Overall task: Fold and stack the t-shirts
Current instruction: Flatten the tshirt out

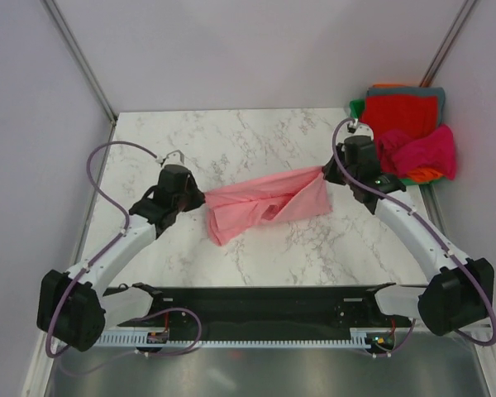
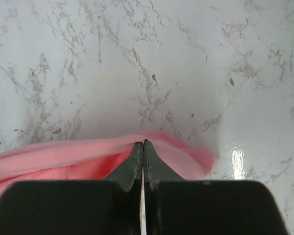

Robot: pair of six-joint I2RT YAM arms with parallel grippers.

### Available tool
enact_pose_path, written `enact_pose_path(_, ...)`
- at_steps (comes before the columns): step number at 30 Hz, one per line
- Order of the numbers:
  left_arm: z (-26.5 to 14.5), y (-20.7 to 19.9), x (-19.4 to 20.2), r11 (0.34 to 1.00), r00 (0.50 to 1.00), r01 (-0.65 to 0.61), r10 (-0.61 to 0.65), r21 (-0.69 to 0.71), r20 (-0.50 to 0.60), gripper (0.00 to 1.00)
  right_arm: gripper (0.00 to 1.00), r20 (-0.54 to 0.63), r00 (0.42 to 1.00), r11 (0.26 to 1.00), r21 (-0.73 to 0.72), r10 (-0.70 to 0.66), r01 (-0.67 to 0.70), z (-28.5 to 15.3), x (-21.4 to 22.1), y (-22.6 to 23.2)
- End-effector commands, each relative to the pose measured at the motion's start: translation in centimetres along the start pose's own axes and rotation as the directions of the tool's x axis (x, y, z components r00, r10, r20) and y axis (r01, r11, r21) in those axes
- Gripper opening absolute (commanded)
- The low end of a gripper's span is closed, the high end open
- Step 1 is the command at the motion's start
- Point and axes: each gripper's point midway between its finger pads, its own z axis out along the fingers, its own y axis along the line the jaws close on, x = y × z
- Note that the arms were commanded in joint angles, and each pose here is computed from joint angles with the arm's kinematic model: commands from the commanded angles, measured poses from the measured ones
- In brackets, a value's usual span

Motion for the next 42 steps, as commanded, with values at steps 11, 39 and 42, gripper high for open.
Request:
enact_pose_path(11, -18.7, -6.2, -13.2, 0.959, 0.952, 0.004, -0.090, 0.283, 0.294, 0.02, 0.00, 0.261, 0.965, 0.992, -0.123, 0.010, 0.023, -14.8, -13.2, 1.9)
enact_pose_path(39, -15.0, -4.5, -20.0, 0.981, 0.931, 0.190, -0.196, 0.051, 0.309, 0.02, 0.46, -0.118, 0.993, 0.902, -0.427, 0.018, -0.067, -5.9, -5.0, 6.5)
enact_pose_path(42, -11.4, -3.1, -21.0, 0.970, 0.921, 0.241, -0.237, 0.026, 0.308, 0.02, 0.68, -0.166, 0.986, 0.928, -0.371, -0.028, -0.036, -2.4, -3.2, 5.7)
